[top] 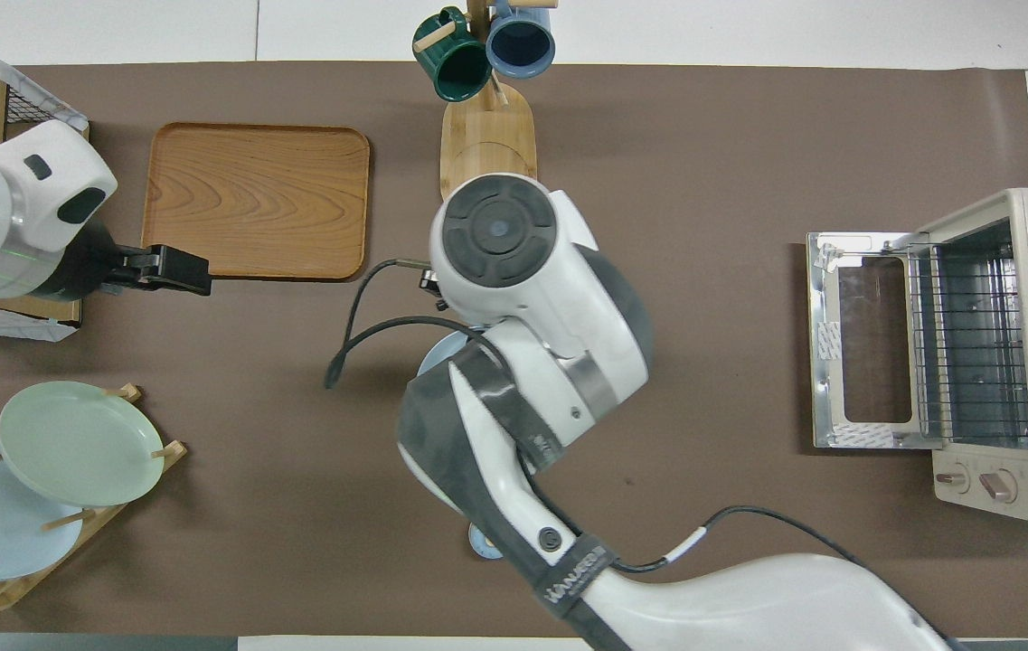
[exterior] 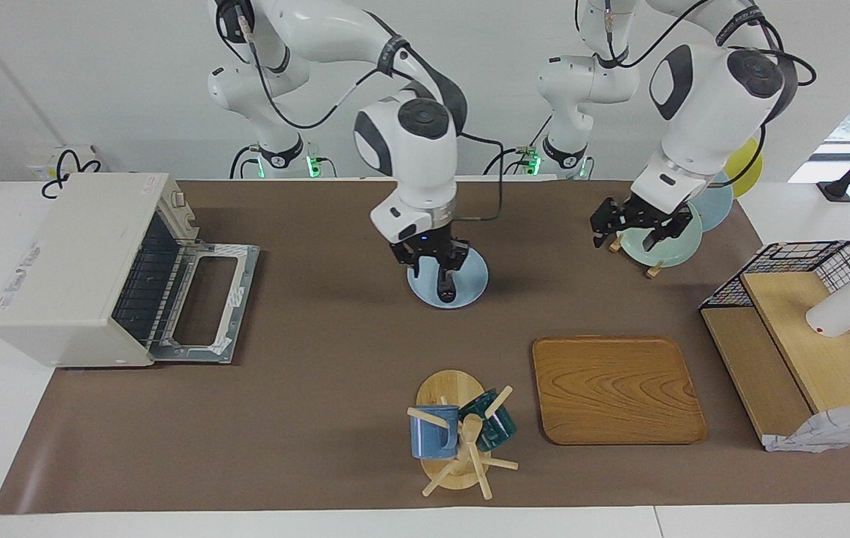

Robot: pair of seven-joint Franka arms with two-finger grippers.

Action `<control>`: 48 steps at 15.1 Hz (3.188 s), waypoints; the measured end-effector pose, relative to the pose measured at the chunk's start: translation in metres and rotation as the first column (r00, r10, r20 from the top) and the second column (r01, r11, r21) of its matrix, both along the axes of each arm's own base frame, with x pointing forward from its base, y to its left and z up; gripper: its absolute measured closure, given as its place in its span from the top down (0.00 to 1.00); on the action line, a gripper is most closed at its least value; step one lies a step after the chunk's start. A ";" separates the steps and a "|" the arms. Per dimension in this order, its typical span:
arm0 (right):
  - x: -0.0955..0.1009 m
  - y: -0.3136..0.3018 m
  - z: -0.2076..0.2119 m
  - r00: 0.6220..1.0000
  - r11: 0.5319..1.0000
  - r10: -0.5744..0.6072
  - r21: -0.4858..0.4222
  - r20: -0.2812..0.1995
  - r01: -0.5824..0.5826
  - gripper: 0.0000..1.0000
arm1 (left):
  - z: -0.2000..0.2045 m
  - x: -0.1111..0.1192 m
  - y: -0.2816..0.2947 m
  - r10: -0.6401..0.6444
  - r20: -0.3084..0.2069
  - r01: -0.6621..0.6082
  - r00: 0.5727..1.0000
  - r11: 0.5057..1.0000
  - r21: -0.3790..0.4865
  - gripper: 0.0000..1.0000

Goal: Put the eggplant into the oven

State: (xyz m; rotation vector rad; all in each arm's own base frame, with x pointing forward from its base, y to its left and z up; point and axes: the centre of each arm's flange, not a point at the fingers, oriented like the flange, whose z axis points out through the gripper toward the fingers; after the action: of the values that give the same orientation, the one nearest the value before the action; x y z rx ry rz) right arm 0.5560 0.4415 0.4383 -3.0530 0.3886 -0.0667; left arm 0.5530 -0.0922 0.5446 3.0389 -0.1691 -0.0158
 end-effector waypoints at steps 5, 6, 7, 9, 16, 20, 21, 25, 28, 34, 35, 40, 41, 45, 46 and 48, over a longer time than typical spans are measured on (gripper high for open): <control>-0.036 0.087 -0.057 0.997 0.998 0.060 0.010 0.058 -0.061 0.56 | 0.037 -0.008 0.016 -0.012 -0.025 0.013 1.000 0.998 0.060 1.00; -0.042 0.093 -0.066 0.994 0.997 0.083 -0.008 0.068 -0.082 0.56 | 0.045 -0.009 0.016 -0.014 -0.029 0.016 0.999 0.998 0.062 1.00; -0.048 0.096 -0.075 0.992 0.994 0.103 -0.030 0.076 -0.101 0.58 | 0.054 -0.010 0.016 -0.015 -0.030 0.017 0.999 0.998 0.064 1.00; -0.054 0.093 -0.095 0.990 0.992 0.120 -0.057 0.075 -0.116 0.58 | 0.071 -0.011 0.020 -0.010 -0.029 0.012 1.000 0.998 0.068 1.00; -0.070 0.073 -0.140 0.991 0.989 0.129 -0.084 0.049 -0.124 0.55 | 0.063 0.001 0.025 0.000 -0.052 0.004 0.999 0.997 0.072 1.00; -0.073 0.069 -0.137 0.991 0.988 0.129 -0.086 0.045 -0.124 0.11 | 0.058 0.003 0.023 -0.011 -0.058 0.016 0.998 0.996 0.089 1.00; -0.073 0.069 -0.135 0.991 0.988 0.129 -0.088 0.046 -0.124 0.04 | 0.059 0.003 0.022 -0.014 -0.058 0.019 0.998 0.996 0.091 1.00; -0.070 0.060 -0.113 0.987 0.969 0.161 -0.193 0.014 -0.155 0.04 | 0.058 0.002 0.020 -0.017 -0.062 0.023 0.998 0.995 0.092 1.00; -0.043 0.032 -0.069 0.984 0.949 0.176 -0.265 -0.001 -0.170 0.03 | 0.058 0.002 0.020 -0.018 -0.062 0.024 0.998 0.995 0.092 1.00; 0.029 -0.135 -0.007 0.980 0.935 0.162 -0.301 -0.111 -0.189 0.03 | 0.062 0.003 0.034 0.005 -0.056 0.000 0.998 0.996 0.091 1.00; 0.034 -0.168 -0.006 0.980 0.936 0.148 -0.302 -0.131 -0.182 0.03 | 0.062 0.003 0.037 0.010 -0.055 -0.005 0.998 0.996 0.091 1.00; 0.019 -0.285 -0.014 0.968 0.932 0.106 -0.317 -0.226 -0.176 0.03 | 0.062 0.003 0.035 0.006 -0.055 -0.001 0.998 0.996 0.090 1.00; 0.019 -0.306 -0.013 0.964 0.930 0.114 -0.317 -0.239 -0.188 0.03 | 0.062 0.003 0.035 0.006 -0.056 -0.001 0.998 0.996 0.090 1.00; 0.021 -0.419 -0.013 0.948 0.936 0.143 -0.274 -0.285 -0.223 0.03 | 0.060 0.003 0.036 0.007 -0.061 -0.002 0.998 0.996 0.090 1.00; 0.019 -0.445 -0.018 0.948 0.939 0.147 -0.262 -0.281 -0.223 0.03 | 0.059 0.003 0.037 0.009 -0.061 -0.003 0.998 0.996 0.090 1.00; 0.009 -0.480 -0.036 0.951 0.943 0.156 -0.246 -0.266 -0.224 0.03 | 0.059 0.003 0.038 0.011 -0.062 -0.005 0.998 0.996 0.090 1.00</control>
State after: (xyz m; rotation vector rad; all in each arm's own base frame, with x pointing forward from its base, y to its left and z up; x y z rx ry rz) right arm 0.5653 -0.0388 0.4022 -3.3669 0.0951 0.2913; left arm 0.5561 -0.0542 0.6039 3.1242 -0.1550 -0.1202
